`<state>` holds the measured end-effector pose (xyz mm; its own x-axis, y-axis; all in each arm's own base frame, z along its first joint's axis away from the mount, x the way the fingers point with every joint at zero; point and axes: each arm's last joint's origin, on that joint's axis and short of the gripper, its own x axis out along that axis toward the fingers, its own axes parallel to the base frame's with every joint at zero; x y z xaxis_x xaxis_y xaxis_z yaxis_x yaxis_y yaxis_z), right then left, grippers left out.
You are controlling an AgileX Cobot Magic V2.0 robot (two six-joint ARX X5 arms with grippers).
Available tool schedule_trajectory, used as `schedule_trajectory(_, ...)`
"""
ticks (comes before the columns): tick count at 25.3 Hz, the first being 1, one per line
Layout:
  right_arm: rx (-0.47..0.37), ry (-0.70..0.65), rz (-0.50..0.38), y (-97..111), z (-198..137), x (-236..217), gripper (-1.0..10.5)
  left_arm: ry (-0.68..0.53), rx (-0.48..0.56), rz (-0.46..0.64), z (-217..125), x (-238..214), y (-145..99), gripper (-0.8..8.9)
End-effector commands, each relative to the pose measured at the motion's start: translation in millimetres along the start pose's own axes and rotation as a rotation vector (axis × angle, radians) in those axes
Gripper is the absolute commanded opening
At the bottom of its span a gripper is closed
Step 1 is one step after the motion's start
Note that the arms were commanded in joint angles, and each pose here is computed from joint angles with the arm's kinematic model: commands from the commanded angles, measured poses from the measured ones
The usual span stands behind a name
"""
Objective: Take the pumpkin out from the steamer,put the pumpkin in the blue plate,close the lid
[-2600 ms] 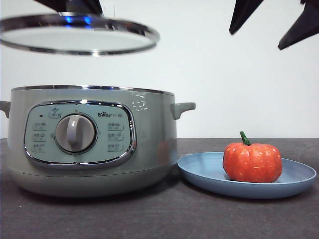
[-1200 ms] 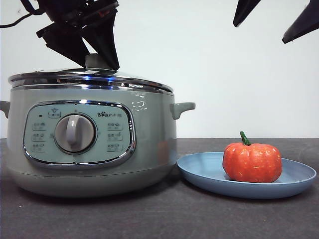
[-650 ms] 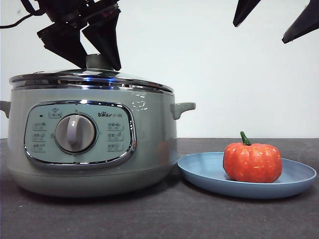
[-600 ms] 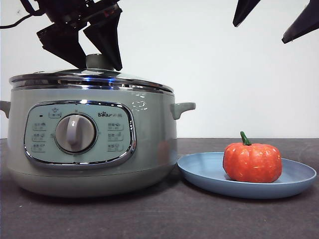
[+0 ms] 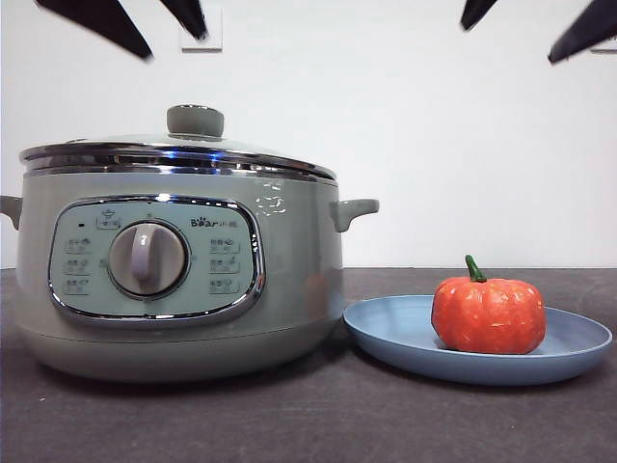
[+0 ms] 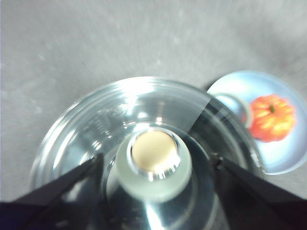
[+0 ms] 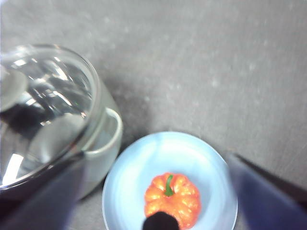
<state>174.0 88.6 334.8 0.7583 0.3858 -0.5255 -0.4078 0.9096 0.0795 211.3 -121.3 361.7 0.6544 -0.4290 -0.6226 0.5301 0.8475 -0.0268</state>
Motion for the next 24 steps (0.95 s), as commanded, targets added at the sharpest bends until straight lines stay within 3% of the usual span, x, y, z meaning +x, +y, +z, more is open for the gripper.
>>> schedule_trajectory(1,-0.015,-0.028,0.0,0,-2,-10,0.3,-0.028,-0.007,0.052,-5,-24,0,-0.09)
schedule_trajectory(2,-0.024,-0.048,0.001,0,-2,-16,-0.2,-0.052,-0.005,0.088,-7,-36,0,-0.08)
schedule_trajectory(6,-0.06,-0.164,0.002,-1,-9,-34,-0.2,-0.184,-0.016,0.173,-32,-68,1,-0.08)
schedule_trajectory(9,-0.057,-0.287,-0.044,-4,-28,-43,-0.2,-0.269,-0.056,0.254,-72,-78,3,-0.09)
schedule_trajectory(13,-0.05,-0.362,-0.036,-7,-56,-43,-0.2,-0.323,-0.077,0.286,-117,-83,3,-0.09)
schedule_trajectory(17,-0.034,-0.359,-0.032,-8,-69,-39,-0.2,-0.33,-0.112,0.278,-143,-86,3,-0.08)
schedule_trajectory(24,-0.03,-0.338,-0.032,-8,-70,-37,0.0,-0.229,-0.118,0.271,-152,-83,3,-0.03)
